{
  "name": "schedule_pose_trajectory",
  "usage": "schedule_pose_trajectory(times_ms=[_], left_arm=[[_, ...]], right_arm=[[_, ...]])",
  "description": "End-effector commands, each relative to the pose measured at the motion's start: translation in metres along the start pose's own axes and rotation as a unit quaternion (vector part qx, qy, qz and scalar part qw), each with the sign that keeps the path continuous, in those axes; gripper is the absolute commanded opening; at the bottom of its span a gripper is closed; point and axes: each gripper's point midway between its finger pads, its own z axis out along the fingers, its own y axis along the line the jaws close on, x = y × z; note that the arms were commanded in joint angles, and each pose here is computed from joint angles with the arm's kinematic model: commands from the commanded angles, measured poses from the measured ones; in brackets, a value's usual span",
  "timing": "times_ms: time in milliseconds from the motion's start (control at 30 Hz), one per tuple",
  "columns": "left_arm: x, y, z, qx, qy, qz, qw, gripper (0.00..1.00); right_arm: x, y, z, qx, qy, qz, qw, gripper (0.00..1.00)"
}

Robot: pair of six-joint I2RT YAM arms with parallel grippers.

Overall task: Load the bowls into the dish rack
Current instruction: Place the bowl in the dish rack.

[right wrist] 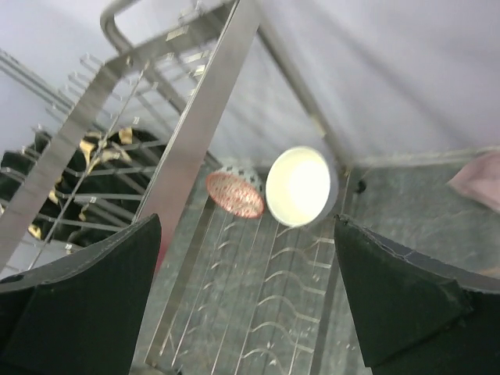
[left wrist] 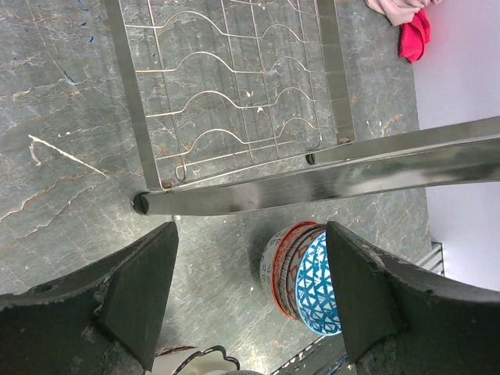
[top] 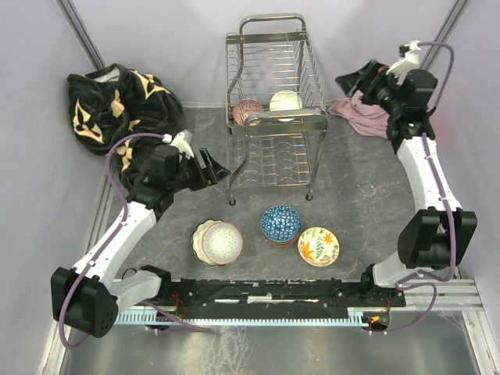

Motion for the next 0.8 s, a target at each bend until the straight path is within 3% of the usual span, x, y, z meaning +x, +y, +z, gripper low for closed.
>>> schedule_pose_trajectory(times_ms=[0, 100, 233, 333, 433, 767], left_arm=[[-0.013, -0.013, -0.007, 0.024, -0.023, 0.011, 0.999, 0.82], [-0.013, -0.013, -0.007, 0.023, -0.025, 0.012, 0.999, 0.82], [-0.013, -0.013, -0.008, 0.023, -0.025, 0.012, 0.999, 0.82], [-0.013, -0.013, -0.006, 0.024, -0.023, 0.010, 0.999, 0.82], [-0.013, -0.013, -0.007, 0.024, -0.024, 0.010, 0.999, 0.82], [-0.013, -0.013, -0.008, 0.023, -0.025, 0.011, 0.999, 0.82]], right_arm=[[0.000, -0.021, 0.016, -0.057, 0.014, 0.060, 0.996, 0.99], [0.009, -0.030, 0.029, -0.075, 0.036, 0.093, 0.992, 0.99], [0.028, -0.056, 0.017, 0.110, 0.058, -0.062, 0.990, 0.99], [0.031, -0.075, 0.013, 0.164, 0.045, -0.027, 0.985, 0.99], [0.038, -0.077, 0.024, 0.140, 0.037, 0.010, 0.989, 0.99], [0.093, -0.089, 0.110, 0.115, 0.108, 0.033, 0.987, 0.98]])
